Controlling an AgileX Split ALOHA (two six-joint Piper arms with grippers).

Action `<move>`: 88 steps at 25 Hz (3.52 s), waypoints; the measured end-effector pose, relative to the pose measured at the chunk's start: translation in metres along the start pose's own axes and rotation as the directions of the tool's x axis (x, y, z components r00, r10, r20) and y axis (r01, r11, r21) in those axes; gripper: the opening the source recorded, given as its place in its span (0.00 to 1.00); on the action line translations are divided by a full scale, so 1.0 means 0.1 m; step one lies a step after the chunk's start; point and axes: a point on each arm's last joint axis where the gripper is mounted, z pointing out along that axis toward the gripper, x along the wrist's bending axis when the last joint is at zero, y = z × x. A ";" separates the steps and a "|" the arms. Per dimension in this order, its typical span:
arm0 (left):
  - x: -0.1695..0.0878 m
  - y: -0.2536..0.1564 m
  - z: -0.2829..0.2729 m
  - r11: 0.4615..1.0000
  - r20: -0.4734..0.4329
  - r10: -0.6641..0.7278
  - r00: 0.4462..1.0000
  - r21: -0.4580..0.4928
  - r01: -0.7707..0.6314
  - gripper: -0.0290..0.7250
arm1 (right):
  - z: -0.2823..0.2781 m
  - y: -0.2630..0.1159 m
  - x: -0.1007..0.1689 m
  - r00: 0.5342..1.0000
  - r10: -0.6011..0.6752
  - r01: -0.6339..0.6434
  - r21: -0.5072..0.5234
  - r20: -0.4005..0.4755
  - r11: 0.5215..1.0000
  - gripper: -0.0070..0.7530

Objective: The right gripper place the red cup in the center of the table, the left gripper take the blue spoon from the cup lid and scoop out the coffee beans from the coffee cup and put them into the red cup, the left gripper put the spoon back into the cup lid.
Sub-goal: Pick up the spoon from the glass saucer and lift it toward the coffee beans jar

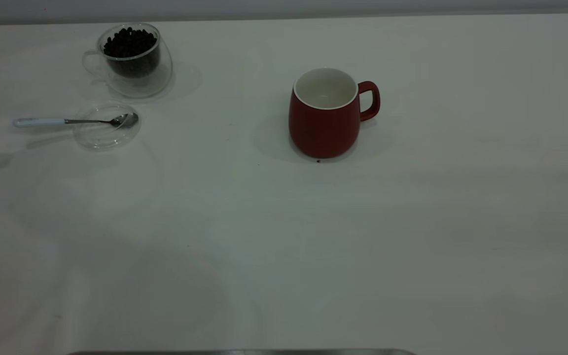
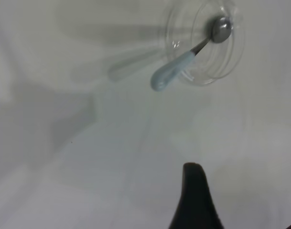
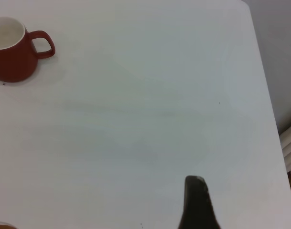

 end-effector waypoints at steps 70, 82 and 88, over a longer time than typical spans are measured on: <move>0.55 -0.12 1.01 0.977 0.333 -0.096 0.938 -0.148 0.153 0.31 | 0.00 0.00 0.00 1.000 0.000 0.000 0.002 0.000 1.000 0.73; 0.49 -0.14 0.99 0.983 0.389 -0.080 0.918 -0.122 0.137 0.20 | 0.00 0.00 0.00 1.000 0.000 0.000 0.002 0.000 1.000 0.73; 0.44 -0.09 0.85 0.981 0.396 -0.079 0.915 -0.134 0.143 0.20 | 0.00 0.00 0.00 1.000 0.000 0.000 0.002 0.000 1.000 0.73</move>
